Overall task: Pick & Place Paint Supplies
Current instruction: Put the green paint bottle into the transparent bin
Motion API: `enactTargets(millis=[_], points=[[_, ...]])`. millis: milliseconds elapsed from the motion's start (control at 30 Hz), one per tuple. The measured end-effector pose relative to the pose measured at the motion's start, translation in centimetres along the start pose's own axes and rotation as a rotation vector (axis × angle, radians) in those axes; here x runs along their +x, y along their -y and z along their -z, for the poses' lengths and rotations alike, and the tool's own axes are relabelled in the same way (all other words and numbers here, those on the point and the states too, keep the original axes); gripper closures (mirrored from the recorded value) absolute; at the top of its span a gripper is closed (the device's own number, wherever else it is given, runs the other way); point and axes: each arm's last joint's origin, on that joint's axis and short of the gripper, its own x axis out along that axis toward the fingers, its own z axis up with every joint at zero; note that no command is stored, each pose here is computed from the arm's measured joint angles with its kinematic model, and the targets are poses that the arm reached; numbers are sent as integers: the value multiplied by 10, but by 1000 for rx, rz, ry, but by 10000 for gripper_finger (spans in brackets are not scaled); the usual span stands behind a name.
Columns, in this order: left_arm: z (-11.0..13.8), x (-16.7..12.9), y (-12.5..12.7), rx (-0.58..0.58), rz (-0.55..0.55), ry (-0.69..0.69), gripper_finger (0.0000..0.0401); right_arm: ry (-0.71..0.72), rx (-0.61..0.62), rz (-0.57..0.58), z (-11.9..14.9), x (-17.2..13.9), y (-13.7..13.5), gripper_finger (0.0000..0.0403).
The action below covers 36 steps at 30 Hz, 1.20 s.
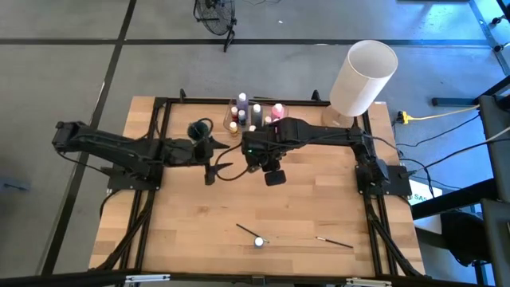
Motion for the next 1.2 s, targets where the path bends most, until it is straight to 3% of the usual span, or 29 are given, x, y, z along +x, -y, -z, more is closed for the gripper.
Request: enactTargets(millis=[233, 500, 933, 1200], points=[[-3, 2, 8, 66, 34, 21, 125, 29, 2, 6, -3, 0, 0, 290], [0, 28, 19, 153, 15, 50, 125, 78, -17, 9, -9, -1, -5, 290], [6, 53, 23, 138, 142, 46, 125, 128, -8, 17, -14, -2, -7, 290], [9, 59, 16, 90, 153, 19, 125, 143, -7, 20, -15, -2, -6, 290]])
